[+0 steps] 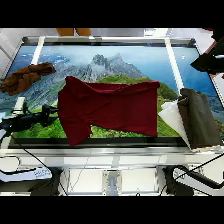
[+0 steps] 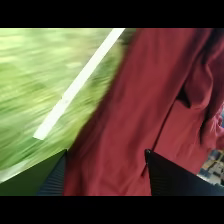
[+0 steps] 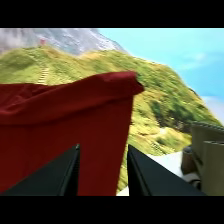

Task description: Fold the shirts.

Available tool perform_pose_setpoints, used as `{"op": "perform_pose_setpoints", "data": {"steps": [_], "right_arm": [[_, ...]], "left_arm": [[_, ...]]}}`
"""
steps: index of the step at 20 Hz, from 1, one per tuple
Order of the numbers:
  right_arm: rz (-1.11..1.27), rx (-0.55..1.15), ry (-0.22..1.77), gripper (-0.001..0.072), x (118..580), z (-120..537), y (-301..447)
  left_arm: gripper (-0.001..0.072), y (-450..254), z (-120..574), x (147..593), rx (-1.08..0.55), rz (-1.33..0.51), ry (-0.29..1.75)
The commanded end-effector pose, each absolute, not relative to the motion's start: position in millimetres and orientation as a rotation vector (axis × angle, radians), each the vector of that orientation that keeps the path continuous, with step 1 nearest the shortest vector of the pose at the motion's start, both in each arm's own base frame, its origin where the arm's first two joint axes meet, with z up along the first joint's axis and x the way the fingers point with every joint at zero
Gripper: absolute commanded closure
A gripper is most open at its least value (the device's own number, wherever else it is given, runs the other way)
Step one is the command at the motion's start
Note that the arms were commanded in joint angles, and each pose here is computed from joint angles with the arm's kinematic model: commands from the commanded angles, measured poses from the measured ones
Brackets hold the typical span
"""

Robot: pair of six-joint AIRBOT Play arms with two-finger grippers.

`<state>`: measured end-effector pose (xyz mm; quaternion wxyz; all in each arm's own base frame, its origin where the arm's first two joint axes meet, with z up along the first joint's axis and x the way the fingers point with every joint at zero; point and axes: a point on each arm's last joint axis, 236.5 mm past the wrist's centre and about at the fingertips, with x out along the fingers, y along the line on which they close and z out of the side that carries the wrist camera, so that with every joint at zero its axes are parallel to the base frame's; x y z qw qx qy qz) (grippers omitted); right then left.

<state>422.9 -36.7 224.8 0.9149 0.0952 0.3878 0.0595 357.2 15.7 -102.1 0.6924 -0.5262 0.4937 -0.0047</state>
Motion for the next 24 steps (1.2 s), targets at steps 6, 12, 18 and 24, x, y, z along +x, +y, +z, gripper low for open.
{"op": "perform_pose_setpoints", "data": {"steps": [6, 12, 18, 24], "right_arm": [[0.179, 0.228, 0.875, 0.0358, 407.3, 214.9, -21.1], [0.027, 0.511, 1.453, 0.0356, 302.0, 31.8, -7.3], [0.115, 1.254, 1.595, 0.0186, 222.1, -69.4, 116.9], [0.018, 1.436, 1.481, 0.0186, 222.9, -96.5, 124.9]], "left_arm": [[0.0696, -18.5, -119.9, 372.1, -1.16, -0.046, 1.176], [0.0695, -22.0, -95.0, 388.5, -1.153, -0.129, 1.152], [0.0695, -25.4, -90.1, 388.7, -1.147, -0.16, 1.155], [0.0695, -25.9, -89.8, 388.4, -1.148, -0.162, 1.157]]}}
